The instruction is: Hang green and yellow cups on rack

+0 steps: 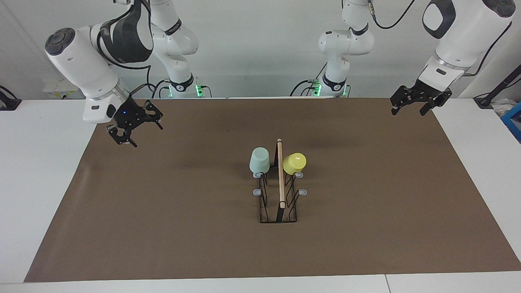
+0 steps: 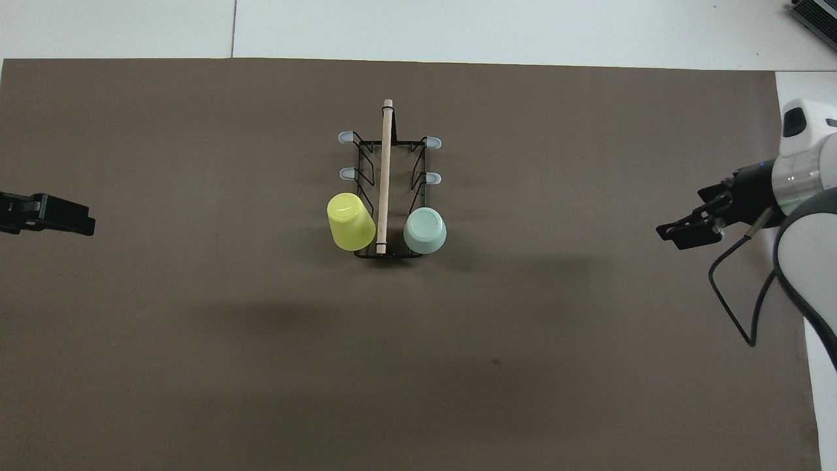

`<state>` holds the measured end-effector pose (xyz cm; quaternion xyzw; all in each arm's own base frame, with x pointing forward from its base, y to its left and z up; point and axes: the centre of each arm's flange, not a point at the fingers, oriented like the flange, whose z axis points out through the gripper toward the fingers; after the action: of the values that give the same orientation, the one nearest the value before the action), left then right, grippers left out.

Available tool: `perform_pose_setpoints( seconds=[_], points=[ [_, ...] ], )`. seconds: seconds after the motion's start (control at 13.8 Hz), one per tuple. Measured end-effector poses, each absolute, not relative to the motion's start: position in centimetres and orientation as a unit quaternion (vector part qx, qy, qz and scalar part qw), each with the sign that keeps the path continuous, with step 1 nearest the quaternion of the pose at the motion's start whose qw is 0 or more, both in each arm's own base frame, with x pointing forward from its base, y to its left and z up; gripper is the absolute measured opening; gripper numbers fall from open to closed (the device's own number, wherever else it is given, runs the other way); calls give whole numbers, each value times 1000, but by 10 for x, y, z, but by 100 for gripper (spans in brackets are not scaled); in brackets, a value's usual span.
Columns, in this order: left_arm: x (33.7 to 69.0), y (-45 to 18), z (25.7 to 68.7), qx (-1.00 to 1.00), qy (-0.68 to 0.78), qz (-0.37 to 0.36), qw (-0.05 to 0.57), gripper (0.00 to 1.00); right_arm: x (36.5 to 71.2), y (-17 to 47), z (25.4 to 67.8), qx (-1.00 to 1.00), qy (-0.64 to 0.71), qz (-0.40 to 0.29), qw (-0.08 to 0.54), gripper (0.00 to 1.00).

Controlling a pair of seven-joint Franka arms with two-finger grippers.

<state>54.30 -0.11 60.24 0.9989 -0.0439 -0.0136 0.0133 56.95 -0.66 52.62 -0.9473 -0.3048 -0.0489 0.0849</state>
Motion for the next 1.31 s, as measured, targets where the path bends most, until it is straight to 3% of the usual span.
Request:
perform_pose_setpoints(
  seconds=[1.31],
  points=[
    [543,-1,602,999,-44,-14,13,100,569,4,553,-972,-214,-58,82,100]
  ],
)
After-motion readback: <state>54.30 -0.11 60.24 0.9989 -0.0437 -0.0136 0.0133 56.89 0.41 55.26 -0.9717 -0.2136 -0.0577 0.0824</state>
